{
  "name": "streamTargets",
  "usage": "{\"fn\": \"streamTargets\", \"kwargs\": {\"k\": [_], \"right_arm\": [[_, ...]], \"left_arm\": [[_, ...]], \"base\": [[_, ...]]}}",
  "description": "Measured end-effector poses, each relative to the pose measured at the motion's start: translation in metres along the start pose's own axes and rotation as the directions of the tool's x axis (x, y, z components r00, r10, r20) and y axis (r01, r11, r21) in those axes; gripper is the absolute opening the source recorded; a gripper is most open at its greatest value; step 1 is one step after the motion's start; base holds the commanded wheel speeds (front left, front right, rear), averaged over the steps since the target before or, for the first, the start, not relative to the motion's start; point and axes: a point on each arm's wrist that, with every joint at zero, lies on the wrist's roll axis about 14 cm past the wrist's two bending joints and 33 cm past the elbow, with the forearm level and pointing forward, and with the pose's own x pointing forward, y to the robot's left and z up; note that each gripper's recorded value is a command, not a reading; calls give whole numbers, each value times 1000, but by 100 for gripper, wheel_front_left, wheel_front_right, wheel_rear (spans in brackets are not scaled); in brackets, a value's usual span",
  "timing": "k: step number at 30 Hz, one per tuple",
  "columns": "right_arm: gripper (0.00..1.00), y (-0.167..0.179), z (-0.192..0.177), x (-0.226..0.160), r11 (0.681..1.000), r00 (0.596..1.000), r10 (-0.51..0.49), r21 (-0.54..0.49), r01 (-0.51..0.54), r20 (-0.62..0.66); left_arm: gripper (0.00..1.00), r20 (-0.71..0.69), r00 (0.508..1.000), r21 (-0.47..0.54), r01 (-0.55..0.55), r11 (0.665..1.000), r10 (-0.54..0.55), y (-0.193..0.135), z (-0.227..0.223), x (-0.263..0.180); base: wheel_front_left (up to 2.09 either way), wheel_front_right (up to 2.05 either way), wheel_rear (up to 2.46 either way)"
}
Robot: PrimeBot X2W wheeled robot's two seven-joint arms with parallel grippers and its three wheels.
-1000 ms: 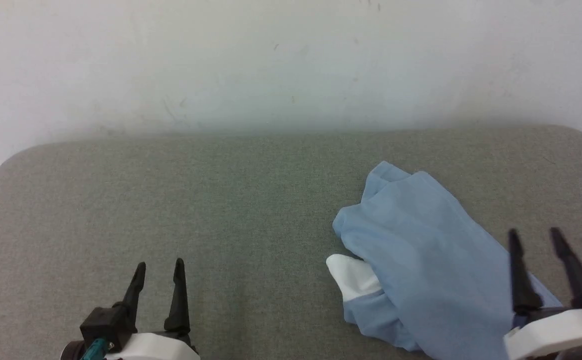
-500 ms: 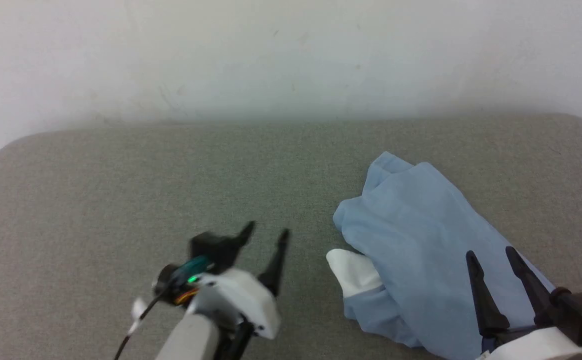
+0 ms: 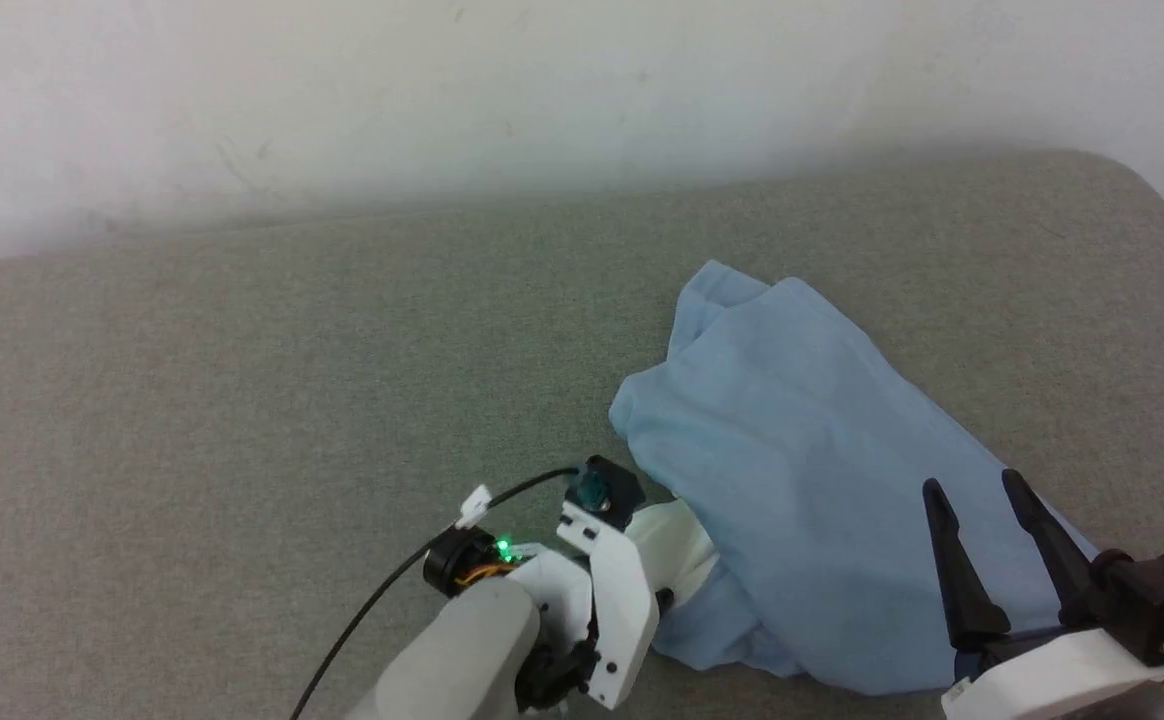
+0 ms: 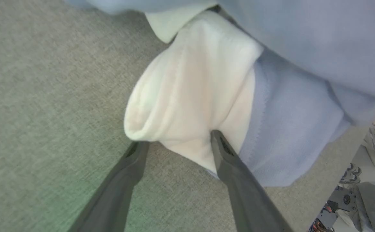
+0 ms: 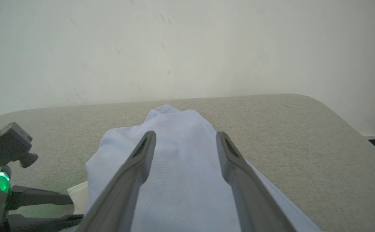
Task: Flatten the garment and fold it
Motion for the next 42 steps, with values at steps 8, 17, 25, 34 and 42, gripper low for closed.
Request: {"fn": "streamTargets", "kwargs": {"k": [8, 17, 25, 34, 42], "right_arm": [[100, -10, -1, 0, 999, 1000, -31, 9, 31, 4], [100, -2, 10, -1, 1000, 999, -1, 11, 0, 44], [100, 13, 17, -1, 999, 996, 50, 6, -51, 70], [100, 27, 22, 5, 995, 992, 98, -2, -98, 84], [100, 33, 27, 6, 993, 989, 117, -14, -116, 89]], "left_arm": [[0, -96, 992, 40, 83, 996, -79, -14, 1, 5], [0, 247, 960, -32, -127, 991, 131, 54, 39, -55], [0, 88, 888, -388, -386, 837, 451, 104, -73, -140], [100, -77, 887, -648, -392, 654, 455, 63, -157, -165], [100, 296, 732, -637, -328, 698, 614, 110, -56, -197]], "base": [[0, 0, 0], [0, 0, 0], [0, 0, 0], [0, 0, 0], [0, 0, 0]]}}
